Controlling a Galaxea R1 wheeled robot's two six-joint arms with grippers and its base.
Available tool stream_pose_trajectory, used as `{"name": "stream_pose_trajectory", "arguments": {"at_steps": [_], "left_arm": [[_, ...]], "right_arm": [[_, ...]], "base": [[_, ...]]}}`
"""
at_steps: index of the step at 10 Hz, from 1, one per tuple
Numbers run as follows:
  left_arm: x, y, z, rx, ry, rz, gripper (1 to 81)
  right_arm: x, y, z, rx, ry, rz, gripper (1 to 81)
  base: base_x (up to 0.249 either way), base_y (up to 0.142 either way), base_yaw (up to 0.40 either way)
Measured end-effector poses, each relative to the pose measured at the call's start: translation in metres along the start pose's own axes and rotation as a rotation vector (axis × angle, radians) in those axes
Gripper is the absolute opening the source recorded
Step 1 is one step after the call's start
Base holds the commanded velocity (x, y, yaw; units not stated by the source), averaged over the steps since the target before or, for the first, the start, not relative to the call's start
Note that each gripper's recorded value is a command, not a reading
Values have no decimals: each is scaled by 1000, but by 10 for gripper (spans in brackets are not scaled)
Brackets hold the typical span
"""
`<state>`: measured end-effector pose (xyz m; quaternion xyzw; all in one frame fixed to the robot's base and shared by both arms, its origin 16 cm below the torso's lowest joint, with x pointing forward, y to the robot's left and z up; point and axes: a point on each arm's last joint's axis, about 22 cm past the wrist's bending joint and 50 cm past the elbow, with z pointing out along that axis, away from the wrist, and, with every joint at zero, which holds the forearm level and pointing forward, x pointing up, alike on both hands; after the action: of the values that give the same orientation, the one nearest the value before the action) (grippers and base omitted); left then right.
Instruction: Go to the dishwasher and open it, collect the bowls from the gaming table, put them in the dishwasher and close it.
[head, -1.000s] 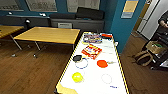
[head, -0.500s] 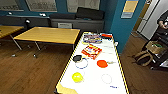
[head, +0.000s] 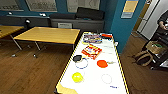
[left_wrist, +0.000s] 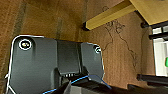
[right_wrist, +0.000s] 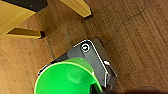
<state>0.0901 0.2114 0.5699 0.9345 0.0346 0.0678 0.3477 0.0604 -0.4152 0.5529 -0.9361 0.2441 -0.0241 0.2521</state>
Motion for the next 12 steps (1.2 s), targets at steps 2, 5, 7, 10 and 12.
{"name": "stream_pose_trajectory", "arguments": {"at_steps": [2, 5, 7, 10, 12], "left_arm": [[38, 26, -16, -59, 36, 18, 811], [111, 53, -36, -112, 95, 54, 811], [137, 70, -46, -144, 102, 64, 811], [170, 84, -47, -165, 96, 78, 811], [198, 88, -52, -167, 107, 91, 811]], "right_arm": [[-57, -22, 29, 69, -57, 20, 10], [-85, -21, 47, 71, -81, 12, 10], [-104, -32, 62, 96, -98, -3, 10], [-113, -30, 79, 84, -103, -38, 10], [-129, -38, 94, 93, -114, -42, 10]], "base": [[0, 0, 0], [0, 0, 0], [0, 0, 0], [0, 0, 0], [0, 0, 0]]}}
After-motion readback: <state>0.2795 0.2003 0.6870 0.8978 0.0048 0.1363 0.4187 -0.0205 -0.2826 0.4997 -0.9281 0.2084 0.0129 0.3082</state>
